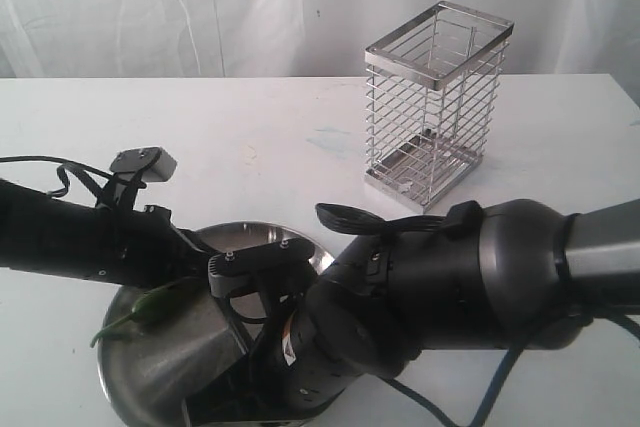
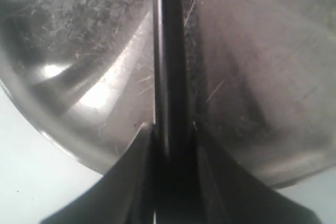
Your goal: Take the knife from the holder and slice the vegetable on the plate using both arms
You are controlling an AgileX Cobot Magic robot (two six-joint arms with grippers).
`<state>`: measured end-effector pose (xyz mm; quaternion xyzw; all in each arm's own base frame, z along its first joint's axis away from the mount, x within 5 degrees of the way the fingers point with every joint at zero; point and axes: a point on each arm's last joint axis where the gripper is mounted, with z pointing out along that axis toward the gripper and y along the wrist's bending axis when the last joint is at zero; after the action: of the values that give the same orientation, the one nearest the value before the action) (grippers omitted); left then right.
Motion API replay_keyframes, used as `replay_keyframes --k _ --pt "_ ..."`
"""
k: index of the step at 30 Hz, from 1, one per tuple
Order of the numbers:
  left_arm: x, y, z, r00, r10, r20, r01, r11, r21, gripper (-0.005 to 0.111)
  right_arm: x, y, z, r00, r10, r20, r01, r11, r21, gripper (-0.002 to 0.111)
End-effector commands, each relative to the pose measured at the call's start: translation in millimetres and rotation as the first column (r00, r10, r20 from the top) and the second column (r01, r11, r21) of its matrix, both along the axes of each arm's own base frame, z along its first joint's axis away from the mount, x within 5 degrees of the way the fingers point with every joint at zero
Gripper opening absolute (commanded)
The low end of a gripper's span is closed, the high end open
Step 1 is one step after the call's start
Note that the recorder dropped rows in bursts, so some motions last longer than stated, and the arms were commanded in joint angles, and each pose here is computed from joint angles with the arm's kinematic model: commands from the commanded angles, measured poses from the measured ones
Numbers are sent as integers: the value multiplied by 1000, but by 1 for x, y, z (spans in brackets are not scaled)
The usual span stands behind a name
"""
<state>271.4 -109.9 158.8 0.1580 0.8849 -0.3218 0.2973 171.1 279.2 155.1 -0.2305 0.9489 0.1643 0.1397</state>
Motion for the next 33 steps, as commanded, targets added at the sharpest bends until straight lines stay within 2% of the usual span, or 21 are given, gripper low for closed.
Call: replay_keyframes --k 1,14,27,33 --pt "2 -1 -5 1000 21 -6 -21 1000 -16 0 0 -2 -1 1000 -9 -10 9 1000 -11 0" --pt "4 4 -34 997 26 -73 -20 996 82 0 1 -2 -1 1000 -7 -4 7 1000 -8 0" --pt "-7 9 -45 983 33 -183 -5 988 152 0 -5 -13 3 999 32 -41 -36 992 -119 0" --pt "-7 9 -45 982 29 -188 0 988 154 0 -11 -24 8 995 40 -88 -58 978 -202 0"
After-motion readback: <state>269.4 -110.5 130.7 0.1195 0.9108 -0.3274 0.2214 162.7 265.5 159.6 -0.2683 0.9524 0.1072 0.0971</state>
